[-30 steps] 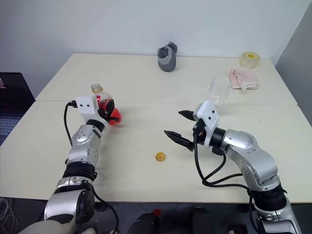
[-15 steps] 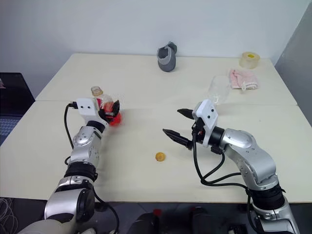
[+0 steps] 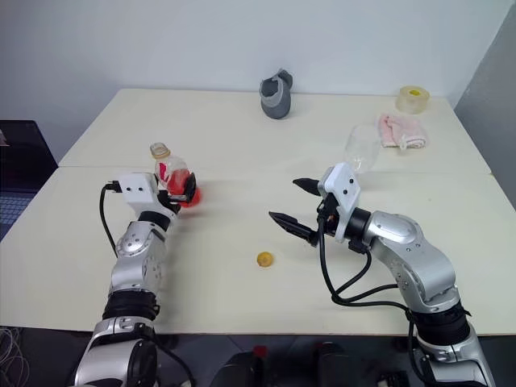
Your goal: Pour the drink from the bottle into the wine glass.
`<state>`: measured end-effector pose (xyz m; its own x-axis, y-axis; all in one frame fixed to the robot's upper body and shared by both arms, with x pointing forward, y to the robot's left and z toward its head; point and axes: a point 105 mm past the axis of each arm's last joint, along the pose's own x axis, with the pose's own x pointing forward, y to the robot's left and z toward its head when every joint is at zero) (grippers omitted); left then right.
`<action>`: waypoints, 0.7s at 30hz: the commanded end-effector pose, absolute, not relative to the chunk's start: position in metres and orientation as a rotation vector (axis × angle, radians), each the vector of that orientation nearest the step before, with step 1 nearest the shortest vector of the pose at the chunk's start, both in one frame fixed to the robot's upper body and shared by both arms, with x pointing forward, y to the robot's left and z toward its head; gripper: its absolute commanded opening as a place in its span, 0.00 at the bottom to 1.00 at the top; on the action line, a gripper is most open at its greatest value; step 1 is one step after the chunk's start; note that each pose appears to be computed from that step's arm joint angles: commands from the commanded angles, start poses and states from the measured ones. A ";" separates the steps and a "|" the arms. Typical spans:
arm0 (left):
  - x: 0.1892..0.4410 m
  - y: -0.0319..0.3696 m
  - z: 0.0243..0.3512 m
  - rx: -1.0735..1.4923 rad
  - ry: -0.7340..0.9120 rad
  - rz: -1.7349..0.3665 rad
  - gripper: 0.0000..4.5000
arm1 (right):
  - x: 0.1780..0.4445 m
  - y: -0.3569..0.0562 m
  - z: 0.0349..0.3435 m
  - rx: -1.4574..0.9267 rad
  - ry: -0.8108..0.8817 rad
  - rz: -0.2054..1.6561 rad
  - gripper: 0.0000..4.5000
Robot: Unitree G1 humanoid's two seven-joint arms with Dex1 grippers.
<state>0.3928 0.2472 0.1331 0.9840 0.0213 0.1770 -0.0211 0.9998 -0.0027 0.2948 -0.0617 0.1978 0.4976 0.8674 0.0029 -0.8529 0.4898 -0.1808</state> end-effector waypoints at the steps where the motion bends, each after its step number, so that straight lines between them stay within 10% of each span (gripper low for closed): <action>1: 0.383 0.248 0.150 -0.005 -0.228 0.032 0.99 | 0.291 -0.061 0.209 -0.182 -0.153 1.057 1.00; 21: 0.305 0.188 0.126 -0.065 -0.038 -0.228 0.99 | 0.279 -0.089 0.178 -0.167 -0.037 0.911 1.00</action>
